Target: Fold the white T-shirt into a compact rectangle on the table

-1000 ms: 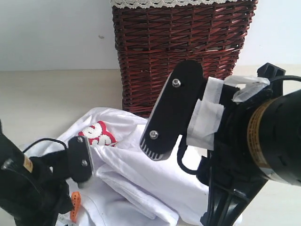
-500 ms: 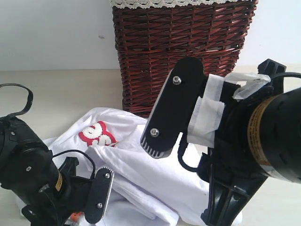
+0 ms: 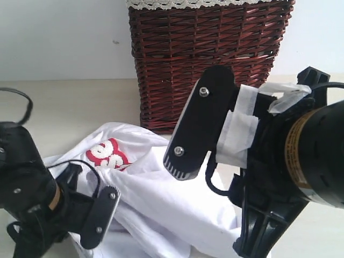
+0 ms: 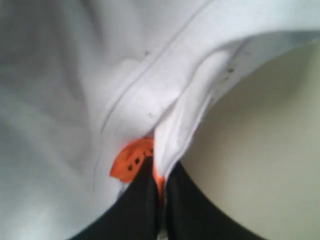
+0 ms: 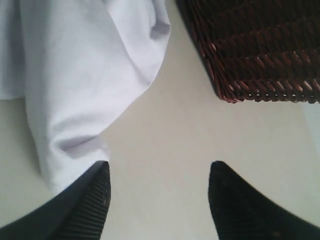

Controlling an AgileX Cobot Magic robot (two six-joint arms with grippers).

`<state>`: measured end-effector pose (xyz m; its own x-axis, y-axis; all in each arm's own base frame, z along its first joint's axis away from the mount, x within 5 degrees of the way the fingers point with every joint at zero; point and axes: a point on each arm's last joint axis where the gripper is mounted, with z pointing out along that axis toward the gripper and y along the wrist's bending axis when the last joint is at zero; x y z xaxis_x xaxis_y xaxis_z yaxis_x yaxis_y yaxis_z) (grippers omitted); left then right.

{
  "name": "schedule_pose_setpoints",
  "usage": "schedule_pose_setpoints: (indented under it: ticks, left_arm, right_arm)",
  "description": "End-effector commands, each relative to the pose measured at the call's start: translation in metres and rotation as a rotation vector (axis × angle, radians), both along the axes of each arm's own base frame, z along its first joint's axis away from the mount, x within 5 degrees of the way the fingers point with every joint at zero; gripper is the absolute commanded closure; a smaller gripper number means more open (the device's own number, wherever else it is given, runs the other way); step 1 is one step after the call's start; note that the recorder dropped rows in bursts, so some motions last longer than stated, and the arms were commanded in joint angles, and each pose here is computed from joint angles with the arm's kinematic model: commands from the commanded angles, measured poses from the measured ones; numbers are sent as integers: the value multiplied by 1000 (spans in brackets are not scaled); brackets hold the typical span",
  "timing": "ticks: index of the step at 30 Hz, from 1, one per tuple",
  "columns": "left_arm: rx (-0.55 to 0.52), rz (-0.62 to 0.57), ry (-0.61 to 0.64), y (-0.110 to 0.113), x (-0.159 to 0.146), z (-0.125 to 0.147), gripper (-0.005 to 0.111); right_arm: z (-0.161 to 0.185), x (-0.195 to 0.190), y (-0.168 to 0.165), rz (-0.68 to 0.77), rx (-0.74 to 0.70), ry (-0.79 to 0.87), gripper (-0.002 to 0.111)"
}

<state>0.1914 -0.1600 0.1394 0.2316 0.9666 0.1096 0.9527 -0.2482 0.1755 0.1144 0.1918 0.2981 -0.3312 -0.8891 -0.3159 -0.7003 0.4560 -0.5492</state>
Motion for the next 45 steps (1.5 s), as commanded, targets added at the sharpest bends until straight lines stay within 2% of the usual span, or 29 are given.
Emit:
schedule_pose_setpoints:
  ticks: [1,2,3,4,5,7,8,9,10,11,12,14,16,19,22,25,29,32,36,38,41,45]
  left_arm:
    - [-1,25,-252,10,10,64,107]
    - [-31,43,-396,15,14,96,107]
    - [-55,52,-485,18,17,118,107]
    - [-76,59,-622,24,18,154,107]
    - [-75,59,-702,30,18,175,107]
    - [-148,96,-885,40,14,234,107]
    - [-276,154,-971,42,10,267,107]
    - [-375,196,-1018,44,7,287,107]
    - [-556,262,-1083,47,0,320,107]
    - [-680,295,-1097,48,-6,343,107]
    - [-715,305,-1097,49,-8,350,107]
    - [-764,325,-1073,49,-11,356,107]
    - [-742,336,-1054,49,-10,352,107]
    - [-666,289,-1063,51,-10,350,107]
    - [-648,269,-1103,54,-12,354,107]
    - [-655,272,-1109,56,-14,357,107]
    - [-666,275,-1117,60,-18,359,107]
    - [-685,280,-1111,62,-21,361,107]
    - [-697,242,-1068,61,-26,360,107]
    - [-713,241,-1056,62,-29,360,107]
    - [-720,250,-1058,68,-34,362,107]
    - [-714,236,-1073,76,-42,366,107]
  right_arm:
    - [3,1,-5,-20,-24,-27,51]
    - [4,2,-6,-36,-19,-34,51]
    - [5,2,-7,-37,-14,-38,51]
    - [8,1,-9,-37,-1,-43,51]
    - [10,1,-11,-37,7,-45,51]
    - [18,-2,-17,-35,50,-56,51]
    - [24,-3,-22,-34,87,-66,51]
    - [27,-4,-25,-33,103,-70,51]
    - [33,-5,-30,-42,136,-92,51]
    - [37,-6,-35,-49,160,-102,51]
    - [39,-6,-37,-48,174,-106,51]
    - [42,-9,-39,-37,208,-93,51]
    - [40,-18,-34,68,260,2,51]
    - [38,-38,-15,334,359,176,51]
    - [39,-44,-4,410,442,212,51]
    - [41,-34,5,359,508,130,47]
    - [35,-13,16,210,513,-17,36]
    - [22,-2,31,136,507,-61,35]
    - [-1,4,60,165,512,-50,35]
    - [-11,14,68,106,492,-119,35]
    - [-22,34,68,-13,468,-213,35]
    - [-31,46,73,12,496,-170,35]
